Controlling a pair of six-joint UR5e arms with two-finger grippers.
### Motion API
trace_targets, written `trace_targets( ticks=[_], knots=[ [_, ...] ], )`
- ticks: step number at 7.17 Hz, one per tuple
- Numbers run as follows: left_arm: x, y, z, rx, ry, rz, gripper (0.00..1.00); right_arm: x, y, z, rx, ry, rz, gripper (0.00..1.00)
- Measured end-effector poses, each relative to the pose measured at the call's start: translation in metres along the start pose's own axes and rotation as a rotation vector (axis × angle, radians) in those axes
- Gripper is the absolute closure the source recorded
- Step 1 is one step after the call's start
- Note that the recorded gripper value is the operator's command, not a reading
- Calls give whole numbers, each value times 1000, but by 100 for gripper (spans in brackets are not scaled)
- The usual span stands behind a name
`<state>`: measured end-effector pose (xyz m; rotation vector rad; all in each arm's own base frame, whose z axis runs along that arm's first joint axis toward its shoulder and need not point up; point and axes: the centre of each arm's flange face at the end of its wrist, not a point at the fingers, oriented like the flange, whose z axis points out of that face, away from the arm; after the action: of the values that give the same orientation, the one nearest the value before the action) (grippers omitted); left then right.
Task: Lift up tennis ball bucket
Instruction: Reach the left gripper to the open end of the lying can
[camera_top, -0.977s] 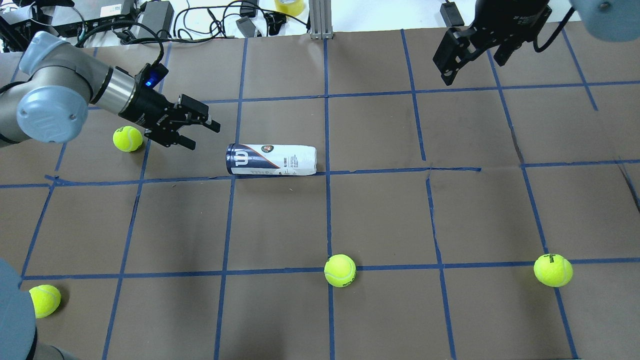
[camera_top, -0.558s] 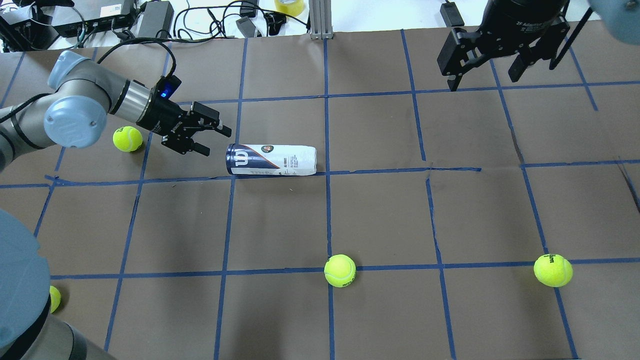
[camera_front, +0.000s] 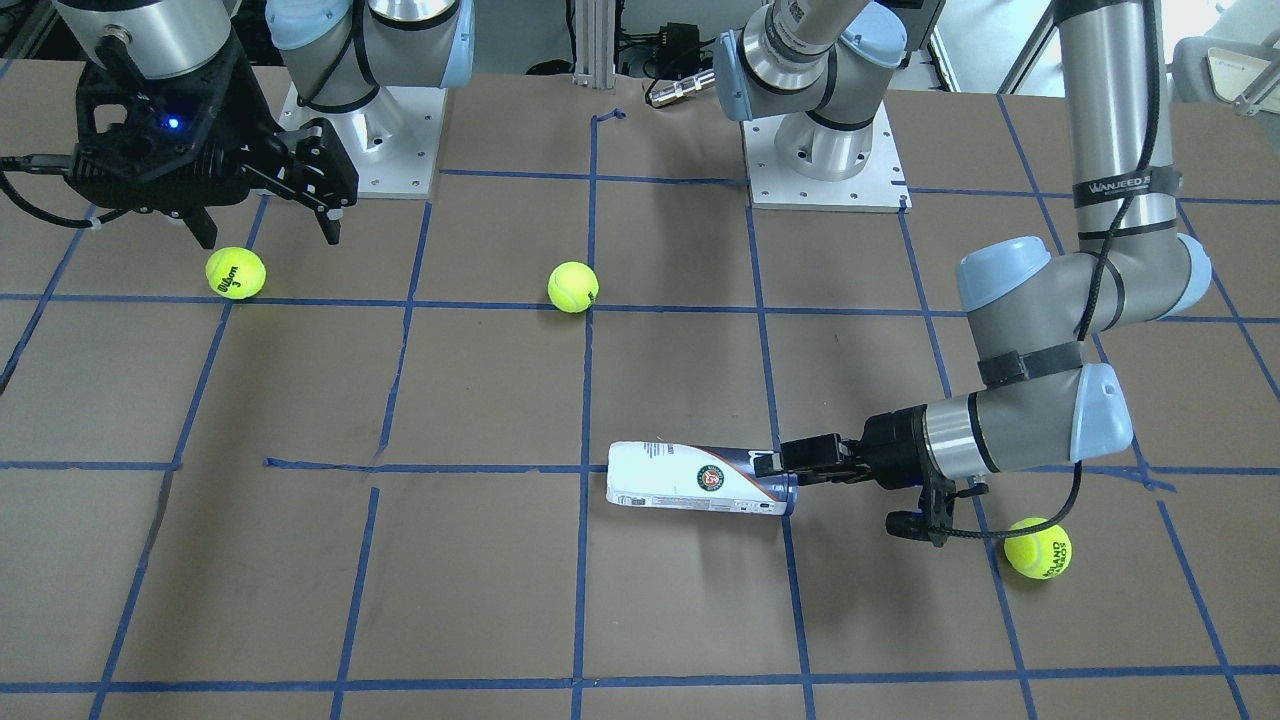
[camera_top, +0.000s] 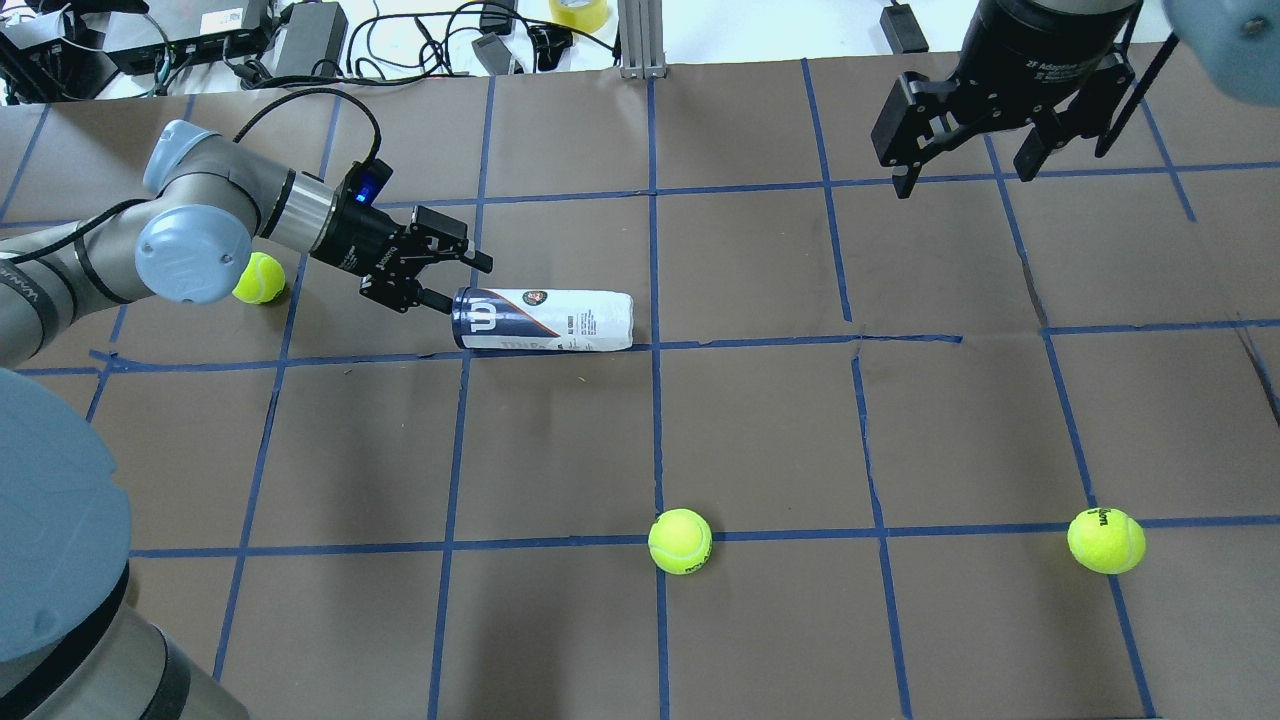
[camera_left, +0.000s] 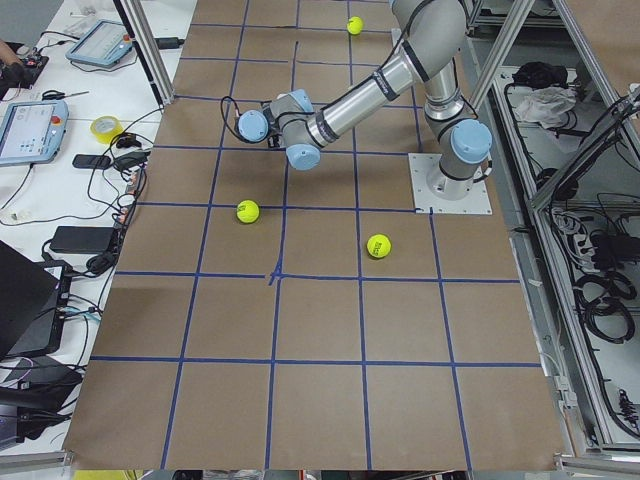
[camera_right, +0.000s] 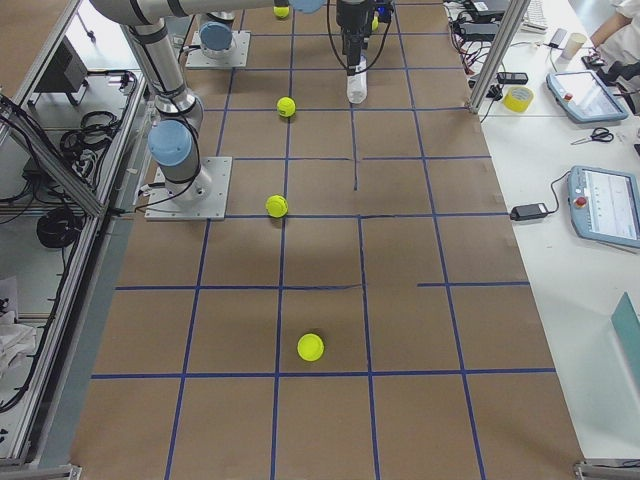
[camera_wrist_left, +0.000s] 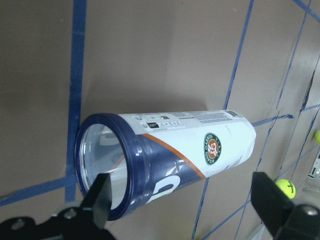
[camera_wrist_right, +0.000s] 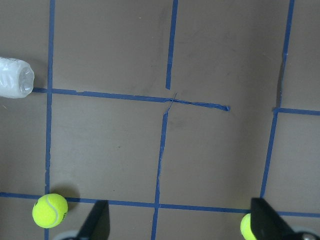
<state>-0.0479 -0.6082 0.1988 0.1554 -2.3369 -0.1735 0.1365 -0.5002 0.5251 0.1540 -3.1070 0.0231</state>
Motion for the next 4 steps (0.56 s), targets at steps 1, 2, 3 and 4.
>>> trace_targets(
  ticks=[1, 2, 3, 4],
  knots=[
    [-1, -2, 6, -3, -5, 7, 0, 0, 0, 1, -3, 1, -5, 0],
    [-3, -3, 11, -7, -6, 8, 26, 0, 0, 2, -4, 2, -6, 0],
    [-5, -5, 15, -12, -6, 5, 47, 0, 0, 3, -5, 2, -7, 0],
    [-7, -5, 18, -17, -6, 1, 57, 0, 0, 3, -7, 2, -8, 0]
  ],
)
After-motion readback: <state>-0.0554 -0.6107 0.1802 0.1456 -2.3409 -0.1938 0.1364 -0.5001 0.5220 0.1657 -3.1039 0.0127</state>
